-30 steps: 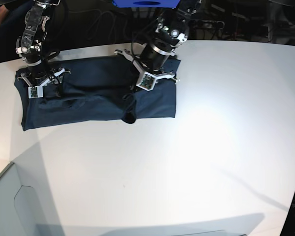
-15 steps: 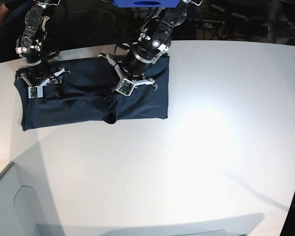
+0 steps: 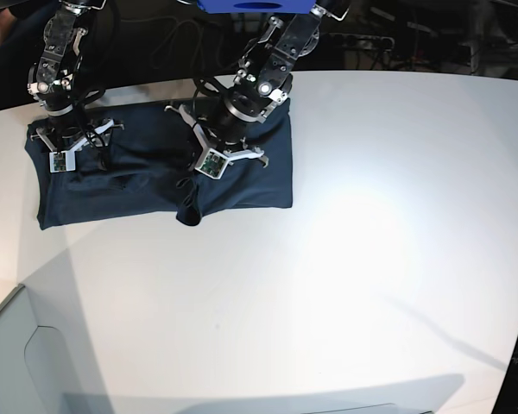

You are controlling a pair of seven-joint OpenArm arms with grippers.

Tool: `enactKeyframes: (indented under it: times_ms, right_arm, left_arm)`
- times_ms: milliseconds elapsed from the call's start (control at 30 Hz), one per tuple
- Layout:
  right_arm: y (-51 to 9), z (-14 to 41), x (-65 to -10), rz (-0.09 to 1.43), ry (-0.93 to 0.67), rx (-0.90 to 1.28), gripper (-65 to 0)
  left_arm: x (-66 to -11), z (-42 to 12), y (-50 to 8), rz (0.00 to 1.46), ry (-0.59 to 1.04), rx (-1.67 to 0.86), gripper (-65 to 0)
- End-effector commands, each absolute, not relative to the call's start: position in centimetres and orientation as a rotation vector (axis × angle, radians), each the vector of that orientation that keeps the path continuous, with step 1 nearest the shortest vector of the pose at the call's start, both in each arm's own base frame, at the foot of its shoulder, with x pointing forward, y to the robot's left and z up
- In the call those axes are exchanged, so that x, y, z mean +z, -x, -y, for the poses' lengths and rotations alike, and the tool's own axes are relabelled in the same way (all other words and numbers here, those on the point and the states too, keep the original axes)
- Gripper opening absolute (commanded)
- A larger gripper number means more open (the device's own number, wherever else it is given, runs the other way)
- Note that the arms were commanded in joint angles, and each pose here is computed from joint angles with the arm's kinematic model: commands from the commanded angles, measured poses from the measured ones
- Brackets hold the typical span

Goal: Fold the T-shirt properly
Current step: 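Fold the strip end held by the left gripper toward the right gripper, then press the folded end flat and open the left gripper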

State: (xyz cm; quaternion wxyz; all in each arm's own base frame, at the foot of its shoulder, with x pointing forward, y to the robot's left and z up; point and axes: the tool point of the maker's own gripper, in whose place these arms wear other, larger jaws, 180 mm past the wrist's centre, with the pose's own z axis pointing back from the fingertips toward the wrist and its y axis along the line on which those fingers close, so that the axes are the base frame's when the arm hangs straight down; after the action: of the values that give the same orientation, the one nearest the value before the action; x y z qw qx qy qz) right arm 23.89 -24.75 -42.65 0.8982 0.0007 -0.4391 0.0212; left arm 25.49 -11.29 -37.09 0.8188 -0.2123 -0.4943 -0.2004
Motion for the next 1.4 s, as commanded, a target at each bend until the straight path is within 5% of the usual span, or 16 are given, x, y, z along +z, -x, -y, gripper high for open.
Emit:
enactKeyframes:
  times_ms: [0, 200, 333, 433, 700, 867, 1133, 1367]
  right_arm:
    - [-23.5, 25.2, -42.9, 0.877, 0.017, 0.059, -26.4]
    - [-23.6, 25.2, -42.8, 0.88, 0.018, 0.06, -26.4]
    - [-23.6, 25.2, -42.8, 0.88, 0.018, 0.06, -26.4]
    - [-23.6, 25.2, -42.8, 0.88, 0.018, 0.06, -26.4]
    - [-23.6, 25.2, -42.8, 0.88, 0.018, 0.06, -26.4]
    - [-24.4, 25.2, -42.4, 0.897, 0.018, 0.059, -26.4]
    - [-24.8, 25.0, -42.1, 0.909, 0.015, 0.057, -26.4]
    - [-24.8, 25.0, -42.1, 0.91, 0.015, 0.057, -26.4]
  left_arm:
    - [-35.5, 12.1, -26.0, 1.102, 0.484, -0.415, -65.0]
    - [-35.6, 12.1, -25.9, 1.095, 0.485, -0.416, -65.0]
    - [-35.5, 12.1, -25.9, 1.097, 0.486, -0.415, -51.8]
    - [-35.0, 12.9, -25.4, 1.107, 0.506, -0.437, -47.8]
    - [-29.4, 13.2, -25.3, 1.246, 0.558, -0.462, -47.8]
    - [-28.9, 6.8, -27.3, 1.292, 0.423, -0.359, -47.8]
    - [-35.8, 4.6, -26.3, 1.126, 0.346, -0.386, -47.9]
    - [-38.8, 10.5, -21.8, 1.007, 0.462, -0.534, -47.9]
